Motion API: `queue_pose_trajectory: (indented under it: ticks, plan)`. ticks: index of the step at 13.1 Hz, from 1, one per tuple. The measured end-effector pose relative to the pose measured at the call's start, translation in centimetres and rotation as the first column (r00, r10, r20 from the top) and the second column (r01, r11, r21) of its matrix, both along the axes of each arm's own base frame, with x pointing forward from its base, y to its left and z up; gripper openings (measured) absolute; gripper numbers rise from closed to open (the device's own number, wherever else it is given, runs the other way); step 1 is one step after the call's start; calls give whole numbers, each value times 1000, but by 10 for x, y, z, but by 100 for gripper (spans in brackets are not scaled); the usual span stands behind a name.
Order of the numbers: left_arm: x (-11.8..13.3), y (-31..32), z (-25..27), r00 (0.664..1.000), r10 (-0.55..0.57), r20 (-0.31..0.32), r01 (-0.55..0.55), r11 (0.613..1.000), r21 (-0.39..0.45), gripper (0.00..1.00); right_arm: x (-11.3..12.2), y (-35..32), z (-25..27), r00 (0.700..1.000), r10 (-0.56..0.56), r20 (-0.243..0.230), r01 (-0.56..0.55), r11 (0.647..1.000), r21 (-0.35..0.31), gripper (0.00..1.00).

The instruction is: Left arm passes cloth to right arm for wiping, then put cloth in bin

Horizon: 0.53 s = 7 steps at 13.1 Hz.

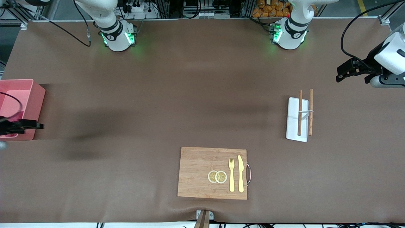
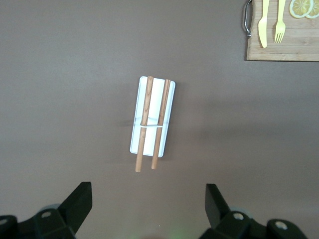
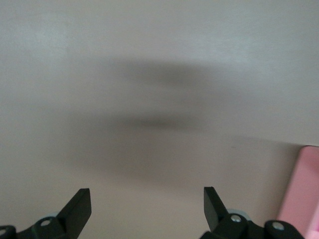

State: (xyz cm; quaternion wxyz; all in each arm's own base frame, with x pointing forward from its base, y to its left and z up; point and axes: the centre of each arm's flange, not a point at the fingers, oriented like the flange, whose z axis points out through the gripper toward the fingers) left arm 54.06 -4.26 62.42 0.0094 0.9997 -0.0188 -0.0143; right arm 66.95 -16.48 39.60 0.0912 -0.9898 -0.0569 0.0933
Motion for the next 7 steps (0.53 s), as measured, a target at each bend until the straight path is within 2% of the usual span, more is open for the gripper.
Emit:
queue_pose_trajectory:
  ticks: [2,4,7]
  plan:
    - [0,0,0,1000,0,0,0,1000,0,100,4,59,1,996,-87,-27,86,996,-41,100]
    - [0,0,0,1000,0,1,0,1000,0,100,-6,124,28,988,-154,1,154,984,-84,100]
    - [0,1,1,1000,2,2,-2,1000,0,100,-48,169,68,961,-270,67,276,953,-121,100]
